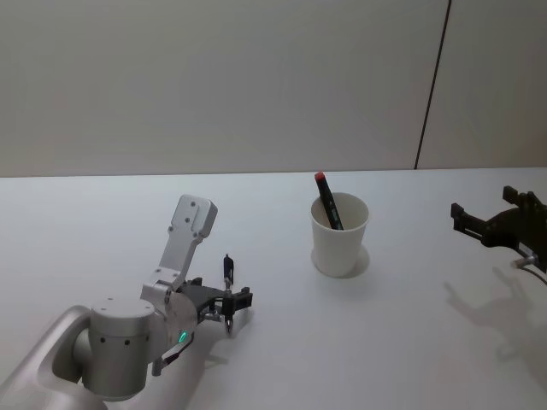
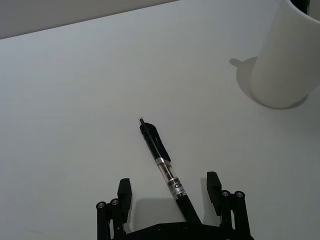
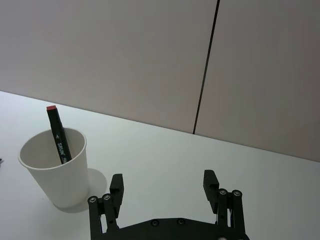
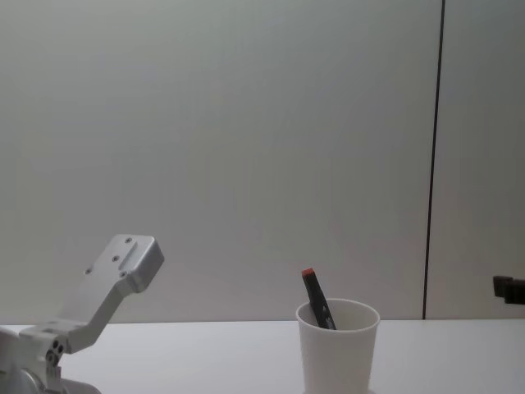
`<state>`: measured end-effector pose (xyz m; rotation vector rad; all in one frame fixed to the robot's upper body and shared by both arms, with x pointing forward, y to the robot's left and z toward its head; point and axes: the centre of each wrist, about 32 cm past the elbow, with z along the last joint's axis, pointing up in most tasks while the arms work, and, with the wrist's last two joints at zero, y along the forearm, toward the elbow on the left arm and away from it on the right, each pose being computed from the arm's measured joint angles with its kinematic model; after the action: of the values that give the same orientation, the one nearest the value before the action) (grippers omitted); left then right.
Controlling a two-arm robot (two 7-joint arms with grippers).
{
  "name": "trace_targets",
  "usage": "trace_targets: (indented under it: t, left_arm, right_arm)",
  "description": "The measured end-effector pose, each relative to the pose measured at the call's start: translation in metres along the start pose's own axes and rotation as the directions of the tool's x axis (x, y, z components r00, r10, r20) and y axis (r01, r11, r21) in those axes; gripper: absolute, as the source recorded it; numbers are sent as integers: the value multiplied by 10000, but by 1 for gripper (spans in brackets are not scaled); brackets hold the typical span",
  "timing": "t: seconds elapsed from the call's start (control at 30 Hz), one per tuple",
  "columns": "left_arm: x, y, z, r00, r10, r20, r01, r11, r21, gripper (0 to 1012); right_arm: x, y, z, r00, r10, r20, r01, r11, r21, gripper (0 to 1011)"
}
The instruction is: Place the pen into the pen holder.
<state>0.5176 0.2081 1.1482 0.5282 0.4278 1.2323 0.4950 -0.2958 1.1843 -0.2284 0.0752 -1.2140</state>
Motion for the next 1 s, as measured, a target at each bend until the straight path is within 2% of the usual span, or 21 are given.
trace_targets:
  t: [0.13,0.17,0.2,0.27,0.3,0.33,0.43,0.47,0.53,0.57,0.6,0.7,0.8,0.9,1.0]
  left_arm:
    - [-3,3,-4,10000,-6,-7,6,10000,56,926]
    - [-4,3,-7,10000,-6,-9,6,10000,80,866]
    - [-5,3,-8,10000,-7,-9,7,10000,94,866]
    - [-8,4,-10,10000,-7,-7,7,9999,124,781]
    - [-9,4,-11,10000,-8,-7,8,9999,132,781]
    - [-10,4,-13,10000,-8,-7,8,9999,146,724]
    - [-15,4,-22,10000,-12,-11,12,9998,207,670]
    - [-18,3,-26,10000,-15,-13,16,9997,234,602]
    - [-22,3,-31,10000,-20,-14,21,9996,265,561]
    - [-28,2,-36,10000,-27,-15,27,9996,291,500]
    - [-28,2,-36,10000,-27,-15,27,9996,291,500]
    - [-36,-1,-44,10000,-37,-18,38,9994,333,418]
    - [-46,-6,-56,10000,-42,-21,43,9993,373,277]
    - [-51,-11,-65,10000,-41,-27,42,9992,399,202]
    - [-56,-17,-75,10000,-39,-37,41,9991,429,177]
  right_arm:
    - [0,0,0,10000,0,0,0,10000,0,1001]
    - [0,0,0,10000,-1,0,1,10000,1,1001]
    - [0,0,0,10000,0,0,0,10000,0,1001]
    - [0,0,0,10000,0,0,0,10000,0,1001]
    - [0,0,0,10000,-1,0,1,10000,-1,1001]
    - [0,0,0,10000,-1,0,1,10000,0,1001]
    - [0,0,0,10000,0,0,0,10000,0,1001]
    - [0,0,0,10000,0,0,0,10000,0,1001]
    - [0,0,0,10000,0,0,0,10000,0,1001]
    - [0,0,0,10000,-1,0,1,10000,0,1001]
    - [0,0,0,10000,0,-1,0,10000,0,1001]
    - [0,0,0,10000,0,0,0,10000,0,1001]
    - [0,0,0,10000,0,0,0,10000,0,1001]
    - [0,0,0,10000,0,0,0,10000,0,1001]
    - [0,0,0,10000,0,0,0,10000,1,1001]
